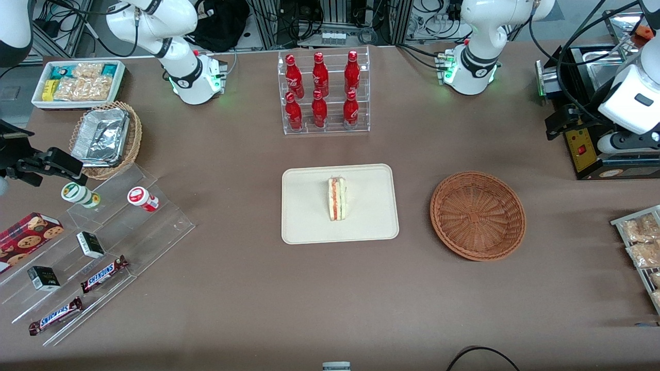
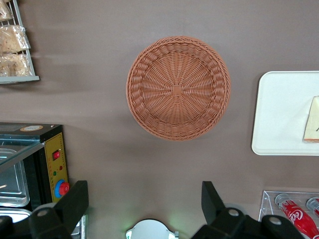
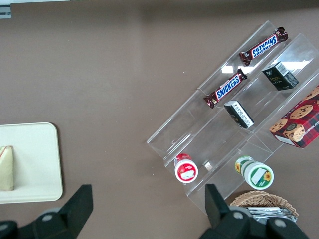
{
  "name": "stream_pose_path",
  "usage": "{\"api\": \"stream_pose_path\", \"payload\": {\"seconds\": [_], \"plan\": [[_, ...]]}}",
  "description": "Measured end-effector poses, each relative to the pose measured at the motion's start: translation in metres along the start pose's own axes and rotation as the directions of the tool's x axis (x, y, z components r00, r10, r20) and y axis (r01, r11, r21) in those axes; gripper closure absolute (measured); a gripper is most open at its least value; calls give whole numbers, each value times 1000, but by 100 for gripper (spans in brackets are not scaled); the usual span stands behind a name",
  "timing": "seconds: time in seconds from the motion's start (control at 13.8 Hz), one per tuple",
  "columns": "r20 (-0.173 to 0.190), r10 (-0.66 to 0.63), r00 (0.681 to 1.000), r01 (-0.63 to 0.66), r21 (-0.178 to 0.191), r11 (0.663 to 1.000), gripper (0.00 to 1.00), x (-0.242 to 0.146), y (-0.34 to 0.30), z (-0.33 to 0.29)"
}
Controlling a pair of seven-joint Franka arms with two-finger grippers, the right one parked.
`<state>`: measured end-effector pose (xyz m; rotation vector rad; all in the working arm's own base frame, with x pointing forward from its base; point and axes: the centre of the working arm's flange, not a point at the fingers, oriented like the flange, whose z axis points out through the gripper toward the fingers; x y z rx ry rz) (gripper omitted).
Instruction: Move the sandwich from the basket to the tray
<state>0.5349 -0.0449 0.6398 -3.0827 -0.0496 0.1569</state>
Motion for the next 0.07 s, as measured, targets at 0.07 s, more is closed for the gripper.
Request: {"api": "stream_pose_path", "payload": {"seconds": [0.07], "plan": [[4, 1, 1000, -1, -2, 1000, 0, 0, -5, 1]]}}
